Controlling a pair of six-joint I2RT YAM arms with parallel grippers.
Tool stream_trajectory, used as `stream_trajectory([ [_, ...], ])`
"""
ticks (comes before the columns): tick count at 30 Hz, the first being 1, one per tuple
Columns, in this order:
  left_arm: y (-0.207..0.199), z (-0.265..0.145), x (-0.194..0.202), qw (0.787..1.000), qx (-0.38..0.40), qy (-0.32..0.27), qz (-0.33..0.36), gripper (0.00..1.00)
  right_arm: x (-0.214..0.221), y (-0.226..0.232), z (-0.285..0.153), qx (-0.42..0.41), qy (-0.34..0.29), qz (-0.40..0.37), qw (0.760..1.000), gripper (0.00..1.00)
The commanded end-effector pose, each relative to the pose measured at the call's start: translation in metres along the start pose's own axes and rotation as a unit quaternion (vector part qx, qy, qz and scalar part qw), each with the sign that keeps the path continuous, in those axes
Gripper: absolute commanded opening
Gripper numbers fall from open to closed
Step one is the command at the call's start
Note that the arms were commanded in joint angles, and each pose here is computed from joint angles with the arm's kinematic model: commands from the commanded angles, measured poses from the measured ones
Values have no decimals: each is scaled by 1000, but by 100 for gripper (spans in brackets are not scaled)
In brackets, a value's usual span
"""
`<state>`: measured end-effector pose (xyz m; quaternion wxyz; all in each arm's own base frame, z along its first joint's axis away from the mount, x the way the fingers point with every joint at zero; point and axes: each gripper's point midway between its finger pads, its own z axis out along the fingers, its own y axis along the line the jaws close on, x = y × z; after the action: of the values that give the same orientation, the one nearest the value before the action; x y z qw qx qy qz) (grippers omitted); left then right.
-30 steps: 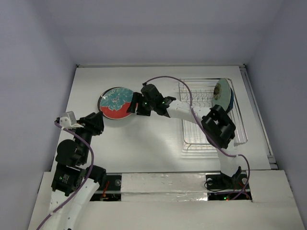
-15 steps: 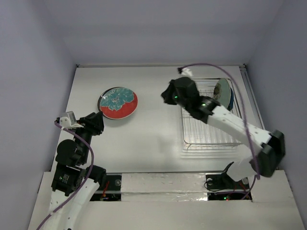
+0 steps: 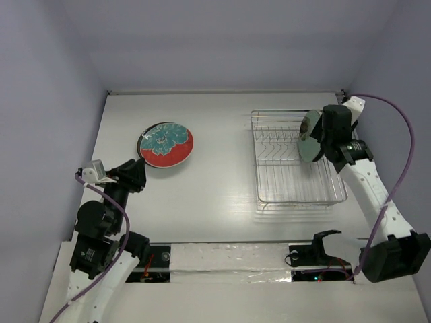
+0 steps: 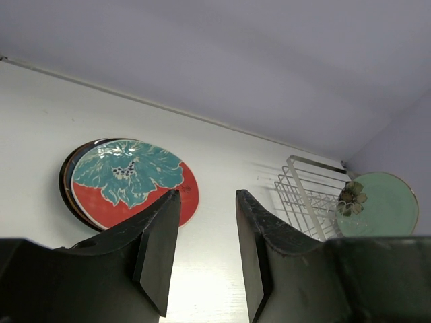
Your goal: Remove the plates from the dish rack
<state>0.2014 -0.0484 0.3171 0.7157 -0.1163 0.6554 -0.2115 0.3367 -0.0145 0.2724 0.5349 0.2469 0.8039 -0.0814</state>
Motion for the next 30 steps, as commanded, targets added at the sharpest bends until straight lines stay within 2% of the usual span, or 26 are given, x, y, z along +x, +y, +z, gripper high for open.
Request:
stream_trajectory([
  [1, -9, -4, -15, 999, 21, -27, -9, 36, 5, -13, 16, 28, 32, -64, 997, 59],
  [6, -13, -9, -17, 999, 34, -31, -14, 36, 13, -10, 48, 47, 72, -107, 991, 59],
  [15, -17, -11, -17, 998, 44, -31, -17, 36, 10, -8, 81, 76, 88, -142, 983, 41],
  [17, -17, -11, -17, 998, 44, -31, -18, 36, 12, -7, 87, 81, 96, -148, 981, 35],
  [23, -17, -13, -19, 998, 46, -34, -18, 36, 16, -5, 93, 83, 112, -164, 977, 32],
  [24, -17, -13, -18, 998, 45, -33, -19, 36, 17, -7, 94, 88, 114, -169, 975, 30],
  [25, -17, -13, -18, 998, 45, -32, -18, 36, 17, -7, 93, 88, 114, -170, 975, 20],
  [27, -18, -13, -17, 998, 49, -30, -18, 36, 12, -7, 88, 86, 110, -169, 976, 7],
  [30, -19, -12, -17, 998, 49, -29, -20, 36, 1, -4, 78, 76, 102, -174, 976, 0],
])
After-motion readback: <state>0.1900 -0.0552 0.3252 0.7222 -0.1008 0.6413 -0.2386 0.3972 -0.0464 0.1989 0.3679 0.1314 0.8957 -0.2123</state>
